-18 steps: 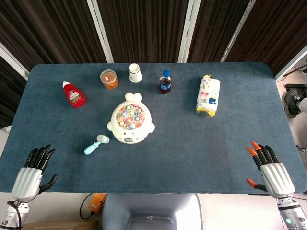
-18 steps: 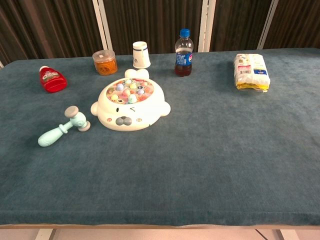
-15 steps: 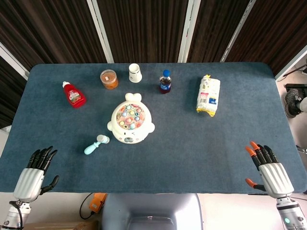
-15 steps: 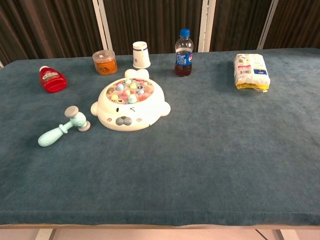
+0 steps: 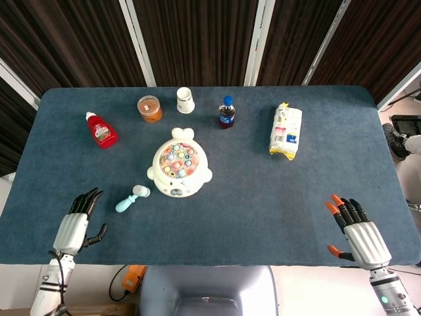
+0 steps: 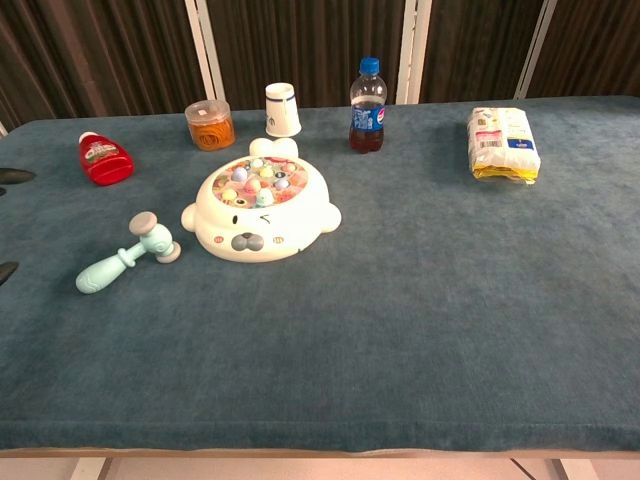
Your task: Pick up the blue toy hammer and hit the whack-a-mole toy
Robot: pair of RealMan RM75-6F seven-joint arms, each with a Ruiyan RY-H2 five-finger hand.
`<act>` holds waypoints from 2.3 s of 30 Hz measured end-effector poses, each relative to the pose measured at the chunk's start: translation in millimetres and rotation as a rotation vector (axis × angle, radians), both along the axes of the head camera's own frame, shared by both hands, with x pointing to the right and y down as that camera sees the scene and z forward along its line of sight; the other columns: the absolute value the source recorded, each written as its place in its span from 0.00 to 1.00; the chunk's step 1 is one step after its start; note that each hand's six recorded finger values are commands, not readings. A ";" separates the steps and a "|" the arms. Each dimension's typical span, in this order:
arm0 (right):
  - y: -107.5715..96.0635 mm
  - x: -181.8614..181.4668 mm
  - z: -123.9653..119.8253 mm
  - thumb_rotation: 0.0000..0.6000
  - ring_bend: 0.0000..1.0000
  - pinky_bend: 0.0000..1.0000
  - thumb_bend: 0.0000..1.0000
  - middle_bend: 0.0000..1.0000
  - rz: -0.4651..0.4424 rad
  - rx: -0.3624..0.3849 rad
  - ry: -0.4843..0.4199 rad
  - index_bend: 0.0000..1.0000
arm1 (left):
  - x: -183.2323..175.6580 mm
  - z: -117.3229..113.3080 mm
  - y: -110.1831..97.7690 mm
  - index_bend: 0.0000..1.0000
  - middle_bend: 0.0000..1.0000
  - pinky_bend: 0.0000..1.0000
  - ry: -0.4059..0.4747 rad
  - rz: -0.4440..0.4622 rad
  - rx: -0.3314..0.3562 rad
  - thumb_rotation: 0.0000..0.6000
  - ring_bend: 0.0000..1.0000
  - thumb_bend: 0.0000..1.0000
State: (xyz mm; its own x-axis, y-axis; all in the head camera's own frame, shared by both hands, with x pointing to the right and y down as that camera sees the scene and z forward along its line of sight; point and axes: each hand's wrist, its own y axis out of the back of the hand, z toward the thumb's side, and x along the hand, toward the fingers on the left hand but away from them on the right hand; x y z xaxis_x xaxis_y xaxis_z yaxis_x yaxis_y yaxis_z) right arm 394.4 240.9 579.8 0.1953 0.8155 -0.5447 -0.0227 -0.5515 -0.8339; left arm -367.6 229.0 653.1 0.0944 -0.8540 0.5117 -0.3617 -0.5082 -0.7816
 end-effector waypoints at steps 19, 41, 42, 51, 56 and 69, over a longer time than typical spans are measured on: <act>0.7 -2.8 3.8 1.00 0.00 0.00 0.25 0.00 -0.016 -0.034 -0.021 0.00 | 65.0 53.2 -38.2 0.05 0.10 0.10 -0.004 -0.071 -0.126 1.00 0.02 0.32; -0.3 2.6 -4.4 1.00 0.00 0.00 0.25 0.00 -0.008 -0.030 -0.050 0.00 | 83.9 89.5 -53.3 0.26 0.29 0.20 -0.115 -0.142 -0.177 1.00 0.15 0.37; -0.1 2.5 -4.4 1.00 0.00 0.00 0.25 0.00 -0.008 -0.031 -0.050 0.00 | 83.3 89.9 -53.3 0.26 0.29 0.20 -0.118 -0.143 -0.177 1.00 0.15 0.37; -0.2 1.9 -3.9 1.00 0.00 0.00 0.25 0.00 -0.011 -0.034 -0.051 0.00 | 78.1 89.8 -54.7 0.29 0.32 0.24 -0.154 -0.143 -0.167 1.00 0.18 0.37; -0.2 2.3 -4.5 1.00 0.00 0.00 0.25 0.00 -0.009 -0.032 -0.053 0.00 | 79.8 90.8 -54.1 0.31 0.33 0.26 -0.156 -0.141 -0.172 1.00 0.20 0.37; -0.7 3.0 -5.6 1.00 0.00 0.00 0.25 0.00 -0.007 -0.030 -0.055 0.00 | 79.8 93.0 -56.1 0.34 0.37 0.29 -0.158 -0.153 -0.179 1.00 0.22 0.37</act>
